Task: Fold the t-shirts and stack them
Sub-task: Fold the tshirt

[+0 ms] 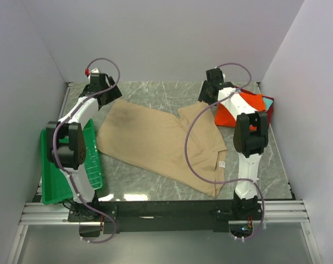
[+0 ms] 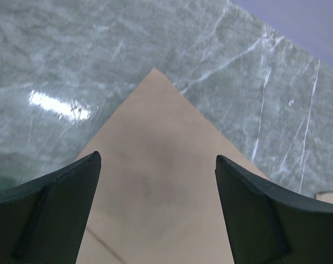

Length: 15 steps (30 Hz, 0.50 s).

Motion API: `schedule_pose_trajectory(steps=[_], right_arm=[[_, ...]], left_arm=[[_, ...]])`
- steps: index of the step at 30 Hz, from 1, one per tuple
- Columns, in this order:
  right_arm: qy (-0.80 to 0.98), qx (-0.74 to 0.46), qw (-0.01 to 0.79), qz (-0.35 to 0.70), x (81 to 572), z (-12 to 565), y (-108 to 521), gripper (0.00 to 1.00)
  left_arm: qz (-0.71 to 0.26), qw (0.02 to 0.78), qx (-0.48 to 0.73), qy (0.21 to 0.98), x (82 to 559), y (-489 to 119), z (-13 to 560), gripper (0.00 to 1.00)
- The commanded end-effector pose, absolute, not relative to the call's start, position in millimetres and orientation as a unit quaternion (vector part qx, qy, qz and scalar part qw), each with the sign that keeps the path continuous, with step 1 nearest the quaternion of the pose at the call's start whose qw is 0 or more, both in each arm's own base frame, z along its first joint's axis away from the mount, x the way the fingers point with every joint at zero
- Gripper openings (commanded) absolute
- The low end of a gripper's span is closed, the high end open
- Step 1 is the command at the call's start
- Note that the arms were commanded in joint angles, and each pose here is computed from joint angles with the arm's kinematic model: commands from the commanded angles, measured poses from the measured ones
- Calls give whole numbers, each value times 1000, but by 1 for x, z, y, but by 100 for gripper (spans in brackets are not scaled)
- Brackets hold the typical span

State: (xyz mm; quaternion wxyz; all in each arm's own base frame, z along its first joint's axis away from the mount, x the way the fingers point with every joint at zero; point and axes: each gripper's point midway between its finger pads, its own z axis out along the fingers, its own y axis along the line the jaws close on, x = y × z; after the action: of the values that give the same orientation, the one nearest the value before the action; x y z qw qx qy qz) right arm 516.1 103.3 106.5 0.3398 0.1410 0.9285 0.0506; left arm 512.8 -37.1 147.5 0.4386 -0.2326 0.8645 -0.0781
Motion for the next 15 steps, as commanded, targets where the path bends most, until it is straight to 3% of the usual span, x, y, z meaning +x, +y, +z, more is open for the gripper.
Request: schedule_pose_trajectory(steps=[1, 9, 15], right_arm=[[921, 159, 352, 52, 543, 122, 96, 55], [924, 179, 333, 56, 577, 104, 85, 54], [933, 192, 300, 46, 574, 73, 77, 53]], left_arm=[[-79, 455, -226, 858, 535, -36, 164, 90], [-92, 432, -223, 869, 534, -43, 158, 88], [-88, 414, -222, 878, 520, -42, 154, 88]])
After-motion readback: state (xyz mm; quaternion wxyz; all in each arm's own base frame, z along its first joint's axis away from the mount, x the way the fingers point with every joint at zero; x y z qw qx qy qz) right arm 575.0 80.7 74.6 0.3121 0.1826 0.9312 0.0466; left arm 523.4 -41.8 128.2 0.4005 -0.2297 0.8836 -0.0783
